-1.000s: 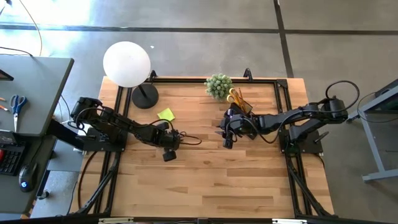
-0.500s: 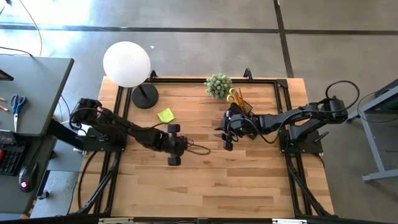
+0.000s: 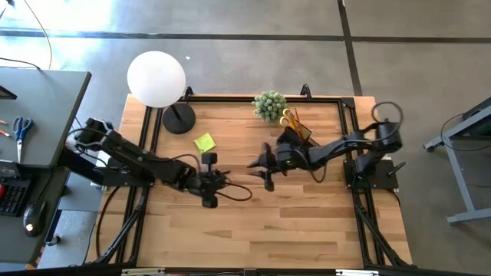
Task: Pick and place office supplies into organizer
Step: Put the black pen into the desk organizer
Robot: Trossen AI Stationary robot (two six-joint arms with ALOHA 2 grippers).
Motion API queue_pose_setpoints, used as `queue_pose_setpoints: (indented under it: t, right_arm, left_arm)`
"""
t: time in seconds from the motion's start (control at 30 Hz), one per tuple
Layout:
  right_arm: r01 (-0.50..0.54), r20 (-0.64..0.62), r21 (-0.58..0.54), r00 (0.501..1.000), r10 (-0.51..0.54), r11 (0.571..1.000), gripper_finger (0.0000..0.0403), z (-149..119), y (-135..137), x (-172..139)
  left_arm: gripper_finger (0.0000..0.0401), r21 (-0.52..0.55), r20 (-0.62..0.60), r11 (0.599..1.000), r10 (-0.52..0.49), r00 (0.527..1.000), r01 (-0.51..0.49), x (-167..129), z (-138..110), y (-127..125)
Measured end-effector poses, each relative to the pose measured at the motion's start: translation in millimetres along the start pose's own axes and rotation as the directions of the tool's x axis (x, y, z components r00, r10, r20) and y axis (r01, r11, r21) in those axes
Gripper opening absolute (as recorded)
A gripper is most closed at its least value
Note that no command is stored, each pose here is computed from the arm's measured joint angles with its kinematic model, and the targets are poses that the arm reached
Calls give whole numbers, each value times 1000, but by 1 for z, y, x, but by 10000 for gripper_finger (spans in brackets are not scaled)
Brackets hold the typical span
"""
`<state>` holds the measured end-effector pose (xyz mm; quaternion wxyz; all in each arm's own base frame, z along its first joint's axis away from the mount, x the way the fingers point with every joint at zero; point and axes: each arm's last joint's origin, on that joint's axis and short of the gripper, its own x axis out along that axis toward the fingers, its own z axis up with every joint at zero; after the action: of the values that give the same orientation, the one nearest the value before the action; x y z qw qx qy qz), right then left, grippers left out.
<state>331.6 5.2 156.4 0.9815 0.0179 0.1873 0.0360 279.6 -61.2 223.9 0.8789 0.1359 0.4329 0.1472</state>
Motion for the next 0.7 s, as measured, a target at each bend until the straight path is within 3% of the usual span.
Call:
queue_pose_setpoints:
  t: [0.2, 0.4, 0.6, 0.7]
  right_arm:
    - [-34, -99, -72, 995, 27, 997, 119, 9, -9, 41]
    - [-61, -142, -145, 989, 40, 988, 119, 20, -18, 79]
    - [-122, -151, -124, 983, 103, 985, 119, 17, -29, 106]
    - [-126, -196, -108, 975, 103, 986, 119, 8, -34, 115]
  left_arm:
    - [4, -53, 186, 997, -42, 982, 53, -17, -16, 9]
    - [5, -144, 287, 986, -35, 957, 79, -38, -40, 25]
    - [5, -219, 442, 966, -24, 897, 134, -56, -41, 35]
    - [5, -227, 458, 964, -20, 889, 138, -57, -43, 36]
